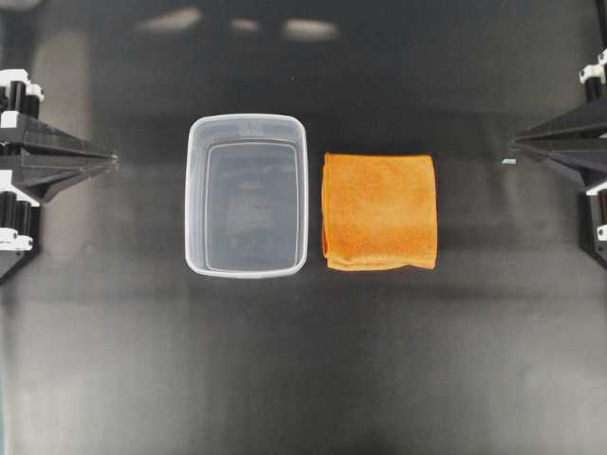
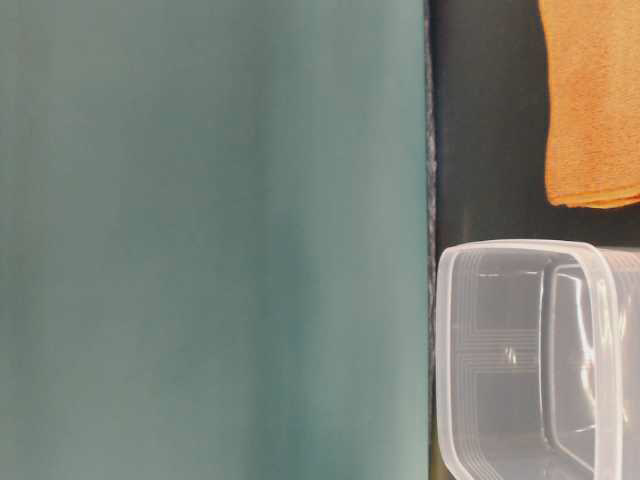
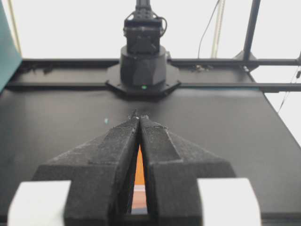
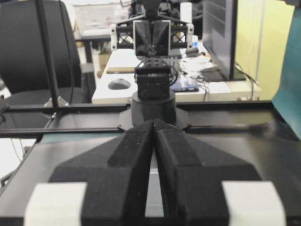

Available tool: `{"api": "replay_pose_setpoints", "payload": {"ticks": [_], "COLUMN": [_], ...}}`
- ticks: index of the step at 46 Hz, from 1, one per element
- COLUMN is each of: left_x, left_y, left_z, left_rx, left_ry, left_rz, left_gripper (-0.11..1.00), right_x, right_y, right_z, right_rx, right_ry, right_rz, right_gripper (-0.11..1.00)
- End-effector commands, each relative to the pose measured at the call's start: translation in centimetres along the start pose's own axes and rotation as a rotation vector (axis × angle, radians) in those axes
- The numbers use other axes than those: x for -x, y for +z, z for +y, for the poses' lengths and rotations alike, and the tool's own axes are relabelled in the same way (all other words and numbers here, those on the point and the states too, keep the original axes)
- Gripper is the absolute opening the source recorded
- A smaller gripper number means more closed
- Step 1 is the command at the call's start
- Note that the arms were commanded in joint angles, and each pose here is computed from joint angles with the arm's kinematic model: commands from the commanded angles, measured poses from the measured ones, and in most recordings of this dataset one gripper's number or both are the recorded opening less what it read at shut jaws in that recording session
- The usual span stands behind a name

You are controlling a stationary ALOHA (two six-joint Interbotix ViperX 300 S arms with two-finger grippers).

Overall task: Place the orange towel into the container with the left arm.
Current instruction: 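Move the left gripper rightward over the clear container toward the towel, then lower the left gripper onto the orange towel and close on it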

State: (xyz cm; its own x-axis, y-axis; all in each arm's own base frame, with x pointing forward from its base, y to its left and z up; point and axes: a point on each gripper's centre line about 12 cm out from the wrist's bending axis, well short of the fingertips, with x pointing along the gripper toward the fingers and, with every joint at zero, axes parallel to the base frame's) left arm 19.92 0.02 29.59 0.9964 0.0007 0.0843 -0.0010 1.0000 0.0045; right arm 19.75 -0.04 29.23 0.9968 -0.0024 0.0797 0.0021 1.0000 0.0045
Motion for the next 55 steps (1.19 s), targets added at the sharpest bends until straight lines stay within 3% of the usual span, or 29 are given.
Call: {"api": "replay_pose_setpoints", "payload": {"ticks": [1, 10, 23, 31, 37, 45, 47, 52, 55], "left_x": [-1.0, -2.7, -7.6, -11.2, -13.7, -16.8, -17.6, -19.7, -20.8], "left_y": [0.6, 1.4, 3.1, 3.6, 3.6, 3.1, 2.9, 2.4, 2.2], "left_z": [-0.4, -0.4, -0.4, -0.2, 0.1, 0.4, 0.6, 1.4, 1.8], "left_rx": [-0.015, 0.005, -0.022, -0.079, -0.113, -0.116, -0.115, -0.11, -0.107], "left_ry": [-0.022, -0.019, -0.017, -0.018, -0.02, -0.014, -0.01, 0.005, 0.013], "left_rz": [0.049, 0.176, 0.325, 0.438, 0.503, 0.617, 0.649, 0.729, 0.769], "left_gripper": [0.06, 0.01, 0.01, 0.01, 0.01, 0.01, 0.02, 0.14, 0.31], "right_x": [-0.3, -0.1, 0.9, 1.8, 2.3, 2.7, 2.7, 2.8, 2.9], "right_y": [0.4, -0.5, -1.8, -2.2, -2.1, -2.5, -2.7, -2.6, -2.5], "right_z": [0.1, -0.3, -0.1, 0.0, 0.0, 0.1, 0.1, 0.1, 0.1], "right_rx": [-0.017, -0.077, -0.099, -0.098, -0.084, -0.092, -0.092, -0.092, -0.09], "right_ry": [0.003, -0.02, -0.015, -0.014, -0.013, -0.008, -0.008, -0.008, -0.008], "right_rz": [-0.008, 0.078, 0.237, 0.288, 0.291, 0.307, 0.314, 0.313, 0.31], "right_gripper": [0.01, -0.01, -0.01, 0.0, 0.21, 0.71, 0.79, 0.8, 0.78]}}
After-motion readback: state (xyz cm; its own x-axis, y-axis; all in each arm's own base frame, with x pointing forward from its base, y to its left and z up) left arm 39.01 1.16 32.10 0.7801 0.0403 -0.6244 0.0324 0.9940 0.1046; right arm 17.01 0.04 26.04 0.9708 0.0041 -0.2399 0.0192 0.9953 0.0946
